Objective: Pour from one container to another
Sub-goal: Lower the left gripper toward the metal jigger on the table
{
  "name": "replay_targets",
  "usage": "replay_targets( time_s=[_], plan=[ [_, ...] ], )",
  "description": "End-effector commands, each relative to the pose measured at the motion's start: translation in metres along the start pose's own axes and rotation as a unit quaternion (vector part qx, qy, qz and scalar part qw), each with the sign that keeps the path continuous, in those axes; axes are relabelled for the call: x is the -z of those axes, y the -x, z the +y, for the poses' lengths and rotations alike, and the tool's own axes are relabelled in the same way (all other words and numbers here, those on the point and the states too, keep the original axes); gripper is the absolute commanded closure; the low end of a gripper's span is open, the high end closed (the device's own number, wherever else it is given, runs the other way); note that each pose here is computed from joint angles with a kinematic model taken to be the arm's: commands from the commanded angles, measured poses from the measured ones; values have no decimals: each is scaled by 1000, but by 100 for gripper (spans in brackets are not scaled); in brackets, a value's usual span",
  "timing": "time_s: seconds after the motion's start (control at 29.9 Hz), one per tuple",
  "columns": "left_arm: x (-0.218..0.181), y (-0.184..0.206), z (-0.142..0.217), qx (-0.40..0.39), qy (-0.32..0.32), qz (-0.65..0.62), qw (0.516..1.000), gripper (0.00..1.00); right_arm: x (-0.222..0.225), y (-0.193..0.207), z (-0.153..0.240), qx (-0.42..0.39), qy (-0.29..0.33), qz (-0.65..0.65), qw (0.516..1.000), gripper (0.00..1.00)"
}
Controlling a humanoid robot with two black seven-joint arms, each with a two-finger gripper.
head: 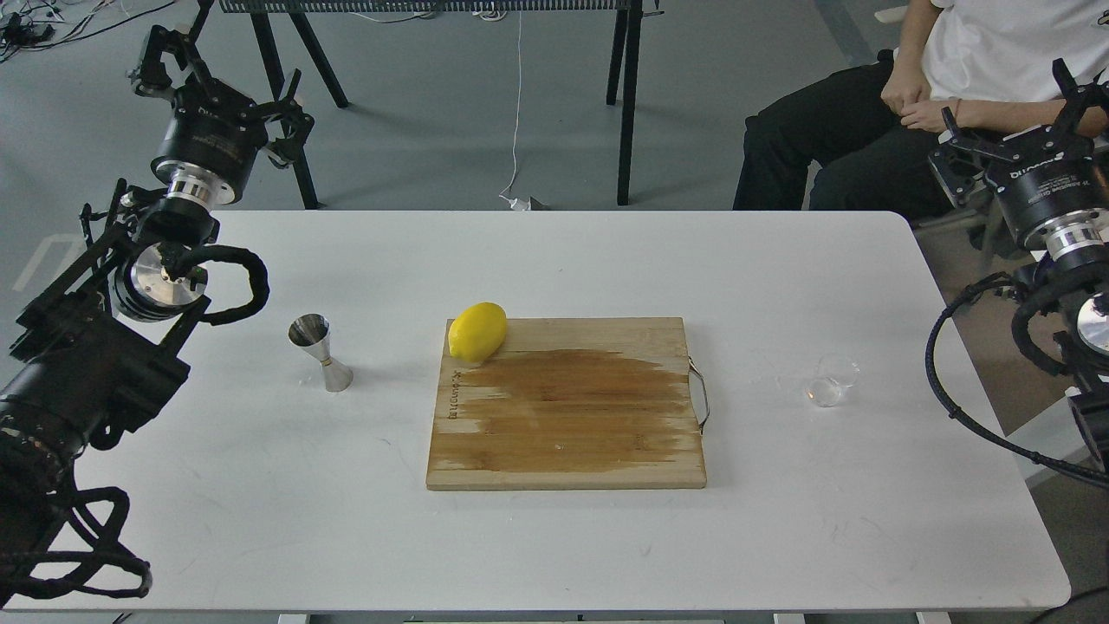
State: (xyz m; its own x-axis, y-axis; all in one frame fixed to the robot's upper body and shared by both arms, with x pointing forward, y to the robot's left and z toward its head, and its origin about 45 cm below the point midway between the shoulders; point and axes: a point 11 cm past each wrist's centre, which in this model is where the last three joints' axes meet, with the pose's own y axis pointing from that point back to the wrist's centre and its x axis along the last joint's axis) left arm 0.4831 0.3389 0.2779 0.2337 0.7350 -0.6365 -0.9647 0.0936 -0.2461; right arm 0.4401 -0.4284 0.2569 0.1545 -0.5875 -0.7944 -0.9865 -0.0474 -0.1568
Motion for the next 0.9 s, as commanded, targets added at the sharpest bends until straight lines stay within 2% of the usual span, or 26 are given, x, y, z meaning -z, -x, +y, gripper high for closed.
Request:
replay_targets(
  time_s=[0.0,0.2,0.3,0.47,0.67,0.87],
  plan=[
    [-4,-5,2,-6,5,-5,1000,0,2,-1,2,-1,-8,-5,1000,0],
    [-8,-4,2,-4,9,-1,1000,0,-1,0,2,1,-3,-5,1000,0],
    [-14,7,2,21,8,-5,1000,0,-4,-7,8,-6,0,-5,1000,0],
    [-31,21,42,78,-18,-42,996,0,-5,-18,19,-19,-2,-9,1000,0],
    [-44,29,87,124,-83,-193,970,0,-10,-5,25,6,-2,-25,1000,0],
    [-57,7,123,136,-106,-313,934,0,-13,2,28,20,5,-25,999,0]
  ],
)
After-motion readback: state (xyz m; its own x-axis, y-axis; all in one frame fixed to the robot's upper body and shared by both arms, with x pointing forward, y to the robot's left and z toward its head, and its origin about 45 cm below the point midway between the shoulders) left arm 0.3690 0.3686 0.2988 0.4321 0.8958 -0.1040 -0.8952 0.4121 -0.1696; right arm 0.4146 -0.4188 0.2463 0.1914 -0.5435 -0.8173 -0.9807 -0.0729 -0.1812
